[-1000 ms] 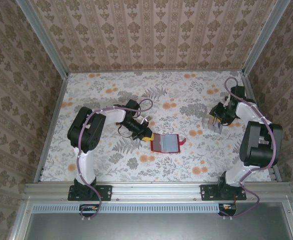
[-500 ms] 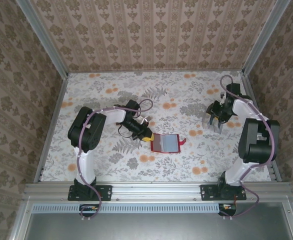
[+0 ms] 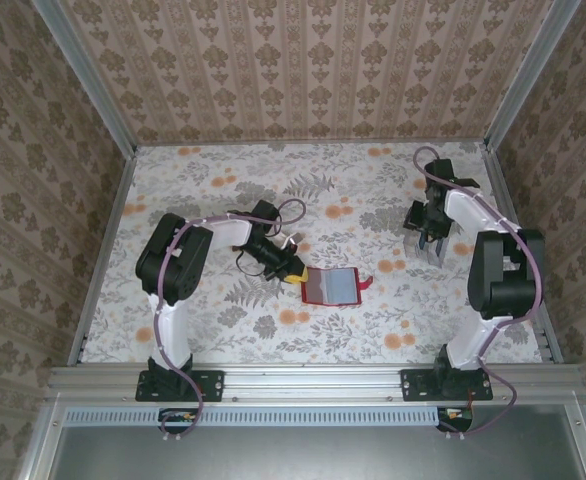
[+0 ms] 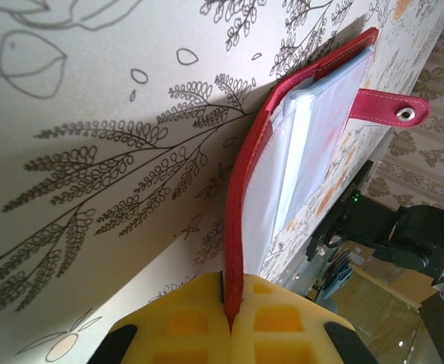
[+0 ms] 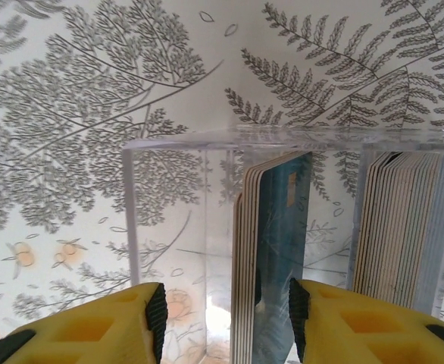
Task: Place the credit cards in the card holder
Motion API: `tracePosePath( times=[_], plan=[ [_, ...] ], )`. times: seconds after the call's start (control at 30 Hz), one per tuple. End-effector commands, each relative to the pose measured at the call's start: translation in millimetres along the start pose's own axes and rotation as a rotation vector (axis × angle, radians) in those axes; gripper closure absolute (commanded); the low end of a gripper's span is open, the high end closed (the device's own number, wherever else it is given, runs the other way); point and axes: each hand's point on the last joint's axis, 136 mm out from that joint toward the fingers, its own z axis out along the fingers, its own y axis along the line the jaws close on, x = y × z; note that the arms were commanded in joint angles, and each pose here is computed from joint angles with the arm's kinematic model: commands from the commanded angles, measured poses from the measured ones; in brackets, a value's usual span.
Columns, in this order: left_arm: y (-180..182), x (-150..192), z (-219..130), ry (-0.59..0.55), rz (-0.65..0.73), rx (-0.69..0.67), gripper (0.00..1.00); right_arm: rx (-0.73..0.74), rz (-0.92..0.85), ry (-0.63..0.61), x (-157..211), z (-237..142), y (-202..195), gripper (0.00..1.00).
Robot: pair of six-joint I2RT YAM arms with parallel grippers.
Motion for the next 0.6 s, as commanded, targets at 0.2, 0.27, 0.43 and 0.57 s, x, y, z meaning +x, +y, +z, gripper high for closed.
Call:
tracePosePath(
  times=[0.2, 0.27, 0.43, 0.57],
  plan=[
    [-3.0, 2.1, -3.0, -0.005, -0.003, 0.013, 1.0, 0.0, 0.032, 0.014, 3.8, -0.3, 4.6, 0.53],
    [-2.1, 1.9, -1.6, -0.003, -0.006, 0.015, 1.0, -0.057, 0.051, -0.003, 0.4, -6.1, 13.0, 0.54],
    [0.2, 2.8, -1.1, -0.006, -0.011, 0.014, 1.0, -0.188, 0.128, -0.034, -4.2, -15.3, 23.7, 0.58],
    [-0.1, 4.9, -0.9, 0.002, -0.009, 0.011, 1.0, -0.213, 0.141, -0.05, -4.1, -19.8, 22.8, 0.62]
  ],
)
